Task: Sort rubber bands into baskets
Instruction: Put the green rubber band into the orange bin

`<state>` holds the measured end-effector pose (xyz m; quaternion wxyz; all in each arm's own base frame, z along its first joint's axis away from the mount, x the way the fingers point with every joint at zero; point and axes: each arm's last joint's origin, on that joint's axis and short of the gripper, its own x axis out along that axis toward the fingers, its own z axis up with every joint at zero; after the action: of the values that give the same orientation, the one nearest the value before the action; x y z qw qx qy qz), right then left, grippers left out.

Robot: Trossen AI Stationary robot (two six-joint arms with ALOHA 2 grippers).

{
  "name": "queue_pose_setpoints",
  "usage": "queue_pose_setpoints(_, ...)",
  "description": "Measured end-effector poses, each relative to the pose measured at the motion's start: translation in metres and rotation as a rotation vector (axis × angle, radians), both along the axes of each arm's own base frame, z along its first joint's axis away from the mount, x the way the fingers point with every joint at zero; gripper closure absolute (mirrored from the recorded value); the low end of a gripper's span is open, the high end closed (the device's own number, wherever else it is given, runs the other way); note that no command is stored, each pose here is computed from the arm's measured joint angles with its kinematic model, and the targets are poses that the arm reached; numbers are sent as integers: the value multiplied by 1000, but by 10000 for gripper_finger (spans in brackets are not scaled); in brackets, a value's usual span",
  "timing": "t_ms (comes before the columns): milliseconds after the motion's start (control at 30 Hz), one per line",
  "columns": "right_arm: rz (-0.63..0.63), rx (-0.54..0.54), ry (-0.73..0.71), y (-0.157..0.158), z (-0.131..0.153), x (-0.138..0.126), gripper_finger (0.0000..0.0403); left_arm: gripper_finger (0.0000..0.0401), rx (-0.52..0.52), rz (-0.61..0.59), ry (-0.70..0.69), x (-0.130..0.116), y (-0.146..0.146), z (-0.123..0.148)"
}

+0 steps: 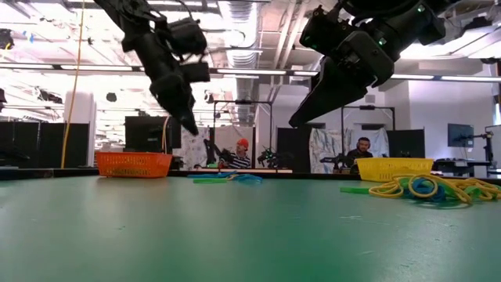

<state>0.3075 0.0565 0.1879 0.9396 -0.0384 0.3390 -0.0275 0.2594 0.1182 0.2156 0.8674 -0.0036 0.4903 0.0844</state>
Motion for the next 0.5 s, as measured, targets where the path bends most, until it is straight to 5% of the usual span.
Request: queue_pose_setpoints(500,3,-4,4,0,0,0,164,274,-87,-61,191,27,-1,-69)
